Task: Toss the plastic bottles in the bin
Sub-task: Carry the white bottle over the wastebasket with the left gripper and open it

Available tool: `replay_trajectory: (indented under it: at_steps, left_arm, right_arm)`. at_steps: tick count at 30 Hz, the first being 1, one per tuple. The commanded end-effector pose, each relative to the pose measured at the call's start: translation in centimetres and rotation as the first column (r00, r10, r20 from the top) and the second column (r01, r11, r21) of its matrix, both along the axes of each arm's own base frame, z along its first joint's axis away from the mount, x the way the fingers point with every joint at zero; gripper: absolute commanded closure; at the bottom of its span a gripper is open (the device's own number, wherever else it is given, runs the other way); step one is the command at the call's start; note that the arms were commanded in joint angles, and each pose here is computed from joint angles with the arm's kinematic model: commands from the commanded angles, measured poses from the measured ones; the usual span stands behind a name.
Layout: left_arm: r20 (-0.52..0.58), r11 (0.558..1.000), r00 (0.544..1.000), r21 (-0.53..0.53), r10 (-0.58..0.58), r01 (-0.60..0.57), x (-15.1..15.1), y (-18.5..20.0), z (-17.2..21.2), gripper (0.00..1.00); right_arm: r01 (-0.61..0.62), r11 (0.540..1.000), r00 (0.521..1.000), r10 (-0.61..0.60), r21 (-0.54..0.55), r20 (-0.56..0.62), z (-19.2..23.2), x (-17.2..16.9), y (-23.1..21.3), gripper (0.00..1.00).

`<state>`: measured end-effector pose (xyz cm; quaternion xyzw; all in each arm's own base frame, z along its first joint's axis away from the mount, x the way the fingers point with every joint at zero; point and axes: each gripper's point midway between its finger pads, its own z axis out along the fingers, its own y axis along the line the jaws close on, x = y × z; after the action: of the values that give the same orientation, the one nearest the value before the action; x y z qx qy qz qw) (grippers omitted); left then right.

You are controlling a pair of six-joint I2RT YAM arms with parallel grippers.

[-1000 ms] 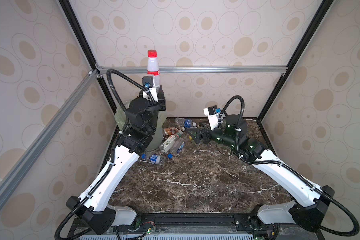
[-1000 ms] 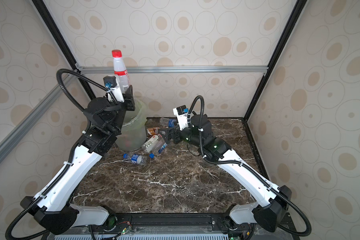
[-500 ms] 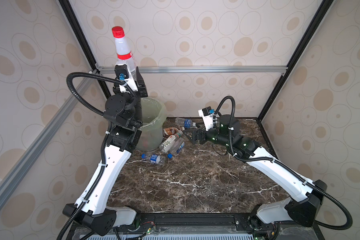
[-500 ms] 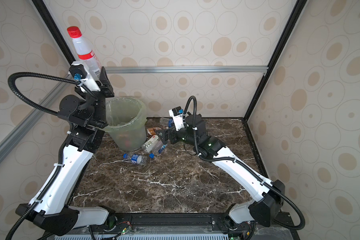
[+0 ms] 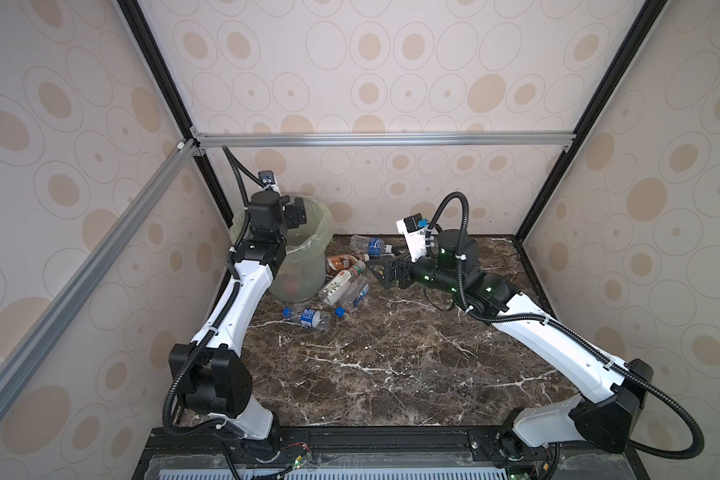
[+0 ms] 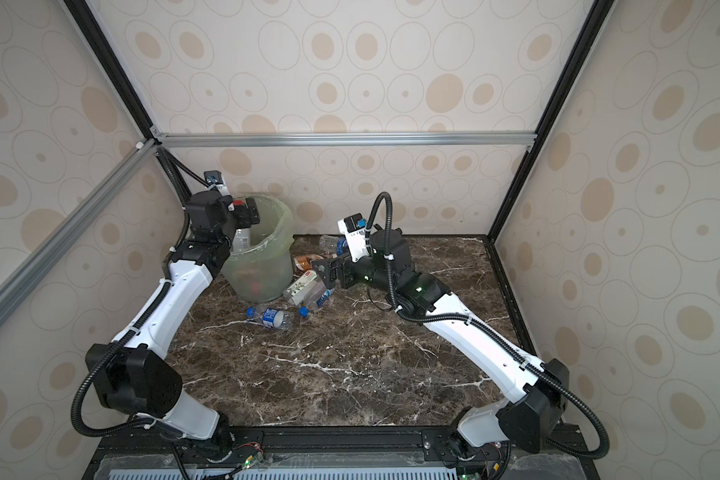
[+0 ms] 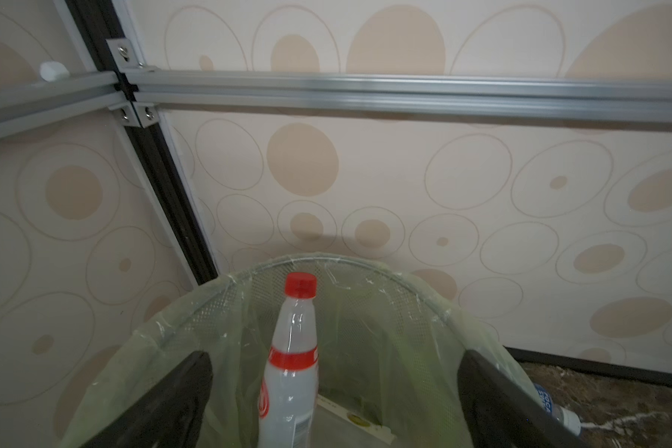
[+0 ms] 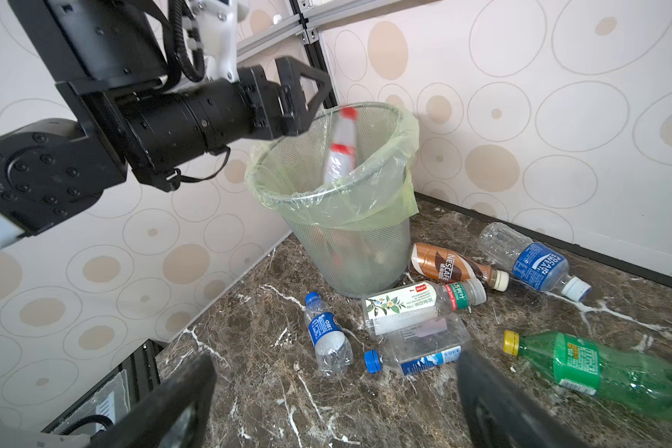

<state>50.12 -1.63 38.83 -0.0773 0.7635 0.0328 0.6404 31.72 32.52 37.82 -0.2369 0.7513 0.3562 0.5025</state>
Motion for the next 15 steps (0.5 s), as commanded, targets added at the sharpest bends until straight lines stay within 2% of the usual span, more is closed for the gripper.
replay_trajectory:
  at_steps: [1, 9, 15]
  left_arm:
    - [0.156, 0.996, 0.987, -0.073, -0.044, 0.056, -3.2, -0.7, 7.7, 0.01]
    - [0.149, 0.987, 0.982, -0.09, -0.117, 0.132, -4.8, -2.8, 8.8, 0.01]
    - [0.094, 0.956, 0.967, -0.155, -0.237, 0.249, -6.5, -6.4, 6.3, 0.01]
  right_arm:
    - [-0.008, 1.0, 1.0, 0.008, 0.017, 0.022, 0.8, -0.5, -0.1, 0.0]
    - [-0.012, 1.0, 1.0, 0.012, 0.025, -0.01, -0.5, -0.1, 0.6, 0.0]
    - [-0.007, 1.0, 0.999, 0.006, -0.022, -0.042, -3.3, 0.4, 0.8, 0.0]
